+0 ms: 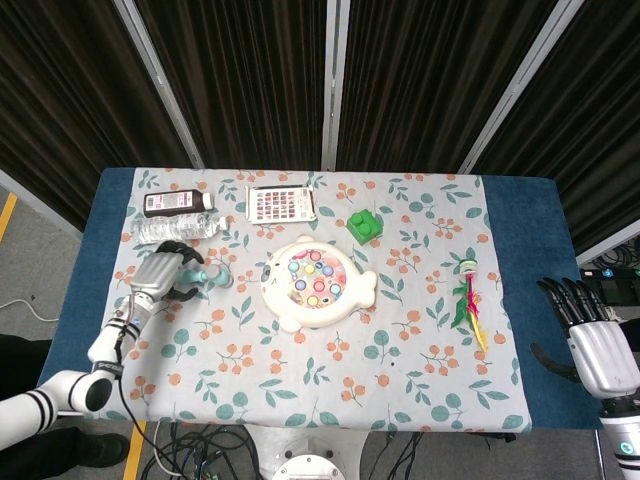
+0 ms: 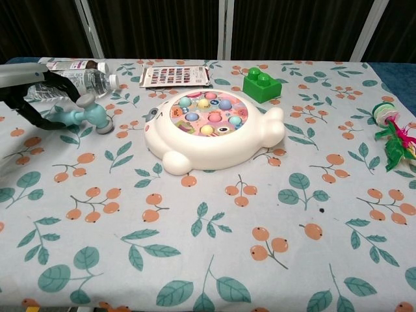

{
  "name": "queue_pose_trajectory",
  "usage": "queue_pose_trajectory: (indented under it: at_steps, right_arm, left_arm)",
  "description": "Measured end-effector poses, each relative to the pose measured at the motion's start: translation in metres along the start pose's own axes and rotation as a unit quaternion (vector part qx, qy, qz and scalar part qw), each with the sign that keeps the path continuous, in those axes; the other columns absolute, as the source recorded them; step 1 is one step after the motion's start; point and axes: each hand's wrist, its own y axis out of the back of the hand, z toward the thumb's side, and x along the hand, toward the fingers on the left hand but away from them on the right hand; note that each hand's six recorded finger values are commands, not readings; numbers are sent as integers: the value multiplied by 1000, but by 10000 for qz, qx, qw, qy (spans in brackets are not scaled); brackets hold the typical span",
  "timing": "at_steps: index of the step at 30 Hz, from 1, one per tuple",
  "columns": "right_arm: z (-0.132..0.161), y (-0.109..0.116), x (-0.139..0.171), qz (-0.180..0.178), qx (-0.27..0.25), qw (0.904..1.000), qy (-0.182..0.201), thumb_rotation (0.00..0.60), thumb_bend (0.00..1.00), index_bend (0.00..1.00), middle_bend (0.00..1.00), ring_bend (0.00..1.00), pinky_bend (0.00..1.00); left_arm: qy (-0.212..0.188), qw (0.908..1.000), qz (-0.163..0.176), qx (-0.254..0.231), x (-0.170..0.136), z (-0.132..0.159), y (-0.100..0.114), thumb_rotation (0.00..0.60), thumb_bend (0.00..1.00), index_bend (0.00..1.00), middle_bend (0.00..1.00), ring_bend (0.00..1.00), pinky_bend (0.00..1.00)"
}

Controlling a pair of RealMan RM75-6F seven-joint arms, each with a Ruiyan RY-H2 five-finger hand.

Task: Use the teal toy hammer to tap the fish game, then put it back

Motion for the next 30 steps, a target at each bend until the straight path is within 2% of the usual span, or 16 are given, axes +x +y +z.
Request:
queue_pose_trajectory:
  at_steps: [10, 30]
  right_arm:
    - [-5, -2, 1, 21, -45, 10000, -44, 600, 176, 0, 101, 0, 0]
    - [-7, -5, 0, 58, -61, 9999, -82, 600, 176, 0, 107, 0, 0]
  left_arm:
    - [102, 9998, 44, 153, 10, 7, -9, 600, 315, 382, 332, 198, 113]
    - [104, 9996, 146, 238, 14, 14, -11, 600, 334, 433, 393, 253, 194]
